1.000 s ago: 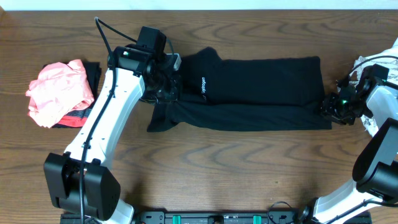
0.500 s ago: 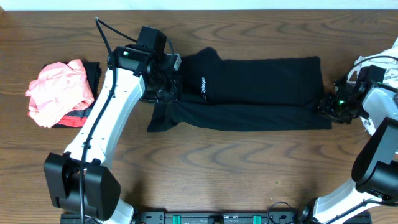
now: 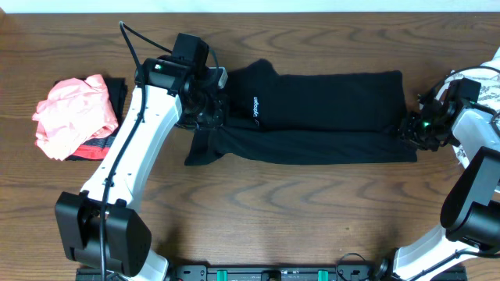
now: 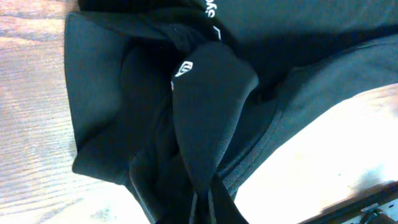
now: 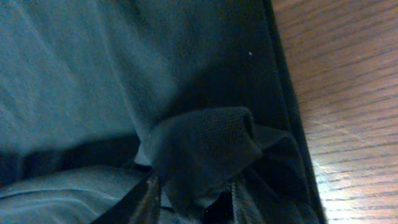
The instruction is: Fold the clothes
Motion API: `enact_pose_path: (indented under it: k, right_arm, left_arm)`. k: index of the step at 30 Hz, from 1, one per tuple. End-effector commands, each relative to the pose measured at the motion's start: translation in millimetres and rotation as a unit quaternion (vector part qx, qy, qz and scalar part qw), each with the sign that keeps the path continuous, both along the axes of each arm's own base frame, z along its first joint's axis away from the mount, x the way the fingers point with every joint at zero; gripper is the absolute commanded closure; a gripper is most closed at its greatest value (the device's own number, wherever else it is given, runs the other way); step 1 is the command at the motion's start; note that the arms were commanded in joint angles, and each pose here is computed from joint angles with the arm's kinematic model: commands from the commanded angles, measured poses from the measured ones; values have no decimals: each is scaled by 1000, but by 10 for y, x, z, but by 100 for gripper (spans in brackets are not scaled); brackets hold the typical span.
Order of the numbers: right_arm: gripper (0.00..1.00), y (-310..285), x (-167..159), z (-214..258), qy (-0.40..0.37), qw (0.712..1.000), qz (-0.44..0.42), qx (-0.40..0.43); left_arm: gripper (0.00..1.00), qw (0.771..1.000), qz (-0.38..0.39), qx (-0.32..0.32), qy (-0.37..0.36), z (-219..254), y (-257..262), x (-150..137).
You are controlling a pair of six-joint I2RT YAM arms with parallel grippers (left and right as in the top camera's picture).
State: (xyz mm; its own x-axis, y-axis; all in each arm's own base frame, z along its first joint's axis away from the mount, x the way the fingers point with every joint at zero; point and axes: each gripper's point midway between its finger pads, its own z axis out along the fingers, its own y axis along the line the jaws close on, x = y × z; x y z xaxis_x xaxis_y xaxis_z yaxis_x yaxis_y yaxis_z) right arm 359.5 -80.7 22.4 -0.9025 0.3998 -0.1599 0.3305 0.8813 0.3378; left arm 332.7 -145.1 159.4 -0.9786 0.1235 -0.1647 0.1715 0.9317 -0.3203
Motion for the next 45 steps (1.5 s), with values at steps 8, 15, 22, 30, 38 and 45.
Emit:
enact_pose_path:
  k: [8,15,22,30,38,45]
  right_arm:
    - [99,106,24,16,-8,1000,2,26]
    - [99,285,129,194,-48,995,30,79]
    - [99,221,358,977,-118,990,39,59]
    - [99,-4,391,2090,-227,972,27,-55]
    - [99,-55,248,2712,-293,951,16,-101]
    - [99,-37,201,2790,-297,950,9,-99]
  left_arm:
    - [94,1000,5,6,0,-5,39,5]
    - [94,1000,5,7,-4,4,43,19]
    - [94,997,15,25,-72,212,127,182]
    - [94,981,35,31,-189,737,232,333]
    - [94,956,66,52,-280,1242,428,321]
    - [94,951,69,48,-297,1356,441,287]
